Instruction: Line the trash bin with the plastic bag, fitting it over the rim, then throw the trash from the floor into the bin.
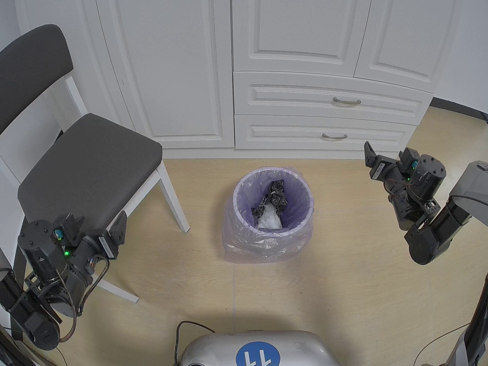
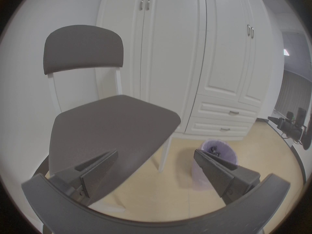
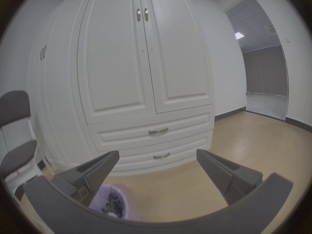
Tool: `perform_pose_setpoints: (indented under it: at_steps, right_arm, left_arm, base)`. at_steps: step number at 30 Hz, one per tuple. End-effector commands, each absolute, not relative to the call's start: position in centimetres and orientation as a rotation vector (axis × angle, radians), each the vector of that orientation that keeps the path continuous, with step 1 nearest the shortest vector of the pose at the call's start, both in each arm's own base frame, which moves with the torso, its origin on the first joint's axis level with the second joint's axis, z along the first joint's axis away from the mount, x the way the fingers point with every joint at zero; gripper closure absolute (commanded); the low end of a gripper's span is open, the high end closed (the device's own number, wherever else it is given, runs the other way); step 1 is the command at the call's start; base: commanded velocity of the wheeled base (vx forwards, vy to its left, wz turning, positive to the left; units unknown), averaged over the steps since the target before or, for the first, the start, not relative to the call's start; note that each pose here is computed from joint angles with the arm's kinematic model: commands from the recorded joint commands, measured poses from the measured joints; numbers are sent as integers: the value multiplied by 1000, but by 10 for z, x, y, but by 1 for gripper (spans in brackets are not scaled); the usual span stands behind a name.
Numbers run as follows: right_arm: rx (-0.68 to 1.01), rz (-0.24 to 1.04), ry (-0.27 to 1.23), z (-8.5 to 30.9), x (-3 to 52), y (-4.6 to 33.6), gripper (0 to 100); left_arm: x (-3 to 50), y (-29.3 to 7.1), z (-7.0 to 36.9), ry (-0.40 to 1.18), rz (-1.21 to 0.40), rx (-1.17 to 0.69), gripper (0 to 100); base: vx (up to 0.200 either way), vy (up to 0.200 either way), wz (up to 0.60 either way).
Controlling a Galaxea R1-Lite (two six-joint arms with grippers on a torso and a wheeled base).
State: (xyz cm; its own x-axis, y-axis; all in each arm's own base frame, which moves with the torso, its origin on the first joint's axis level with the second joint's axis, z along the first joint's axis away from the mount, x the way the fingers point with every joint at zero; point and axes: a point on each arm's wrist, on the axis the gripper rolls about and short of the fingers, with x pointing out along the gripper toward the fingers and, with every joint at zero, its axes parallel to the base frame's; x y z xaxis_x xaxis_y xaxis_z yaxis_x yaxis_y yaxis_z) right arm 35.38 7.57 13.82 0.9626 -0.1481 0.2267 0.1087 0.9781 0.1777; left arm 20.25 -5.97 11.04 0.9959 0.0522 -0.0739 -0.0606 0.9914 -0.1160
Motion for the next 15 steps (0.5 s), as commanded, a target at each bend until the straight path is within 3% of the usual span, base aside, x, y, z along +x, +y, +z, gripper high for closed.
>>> perform_pose_setpoints:
  at_steps: [1,9,15]
  right_arm:
    - [90,-79,-139,115,337,75,0]
    - [-3,149,38,102,261,63,0]
    - [-13,260,-95,136,251,48,0]
  left_arm:
    - [181,-59,99,147,32,-88,0]
    - [175,-59,109,96,27,-13,0]
    - [195,-63,133,-25,-74,68,0]
  base:
    - [0,0,0]
    - [0,0,0]
    - [0,0,0]
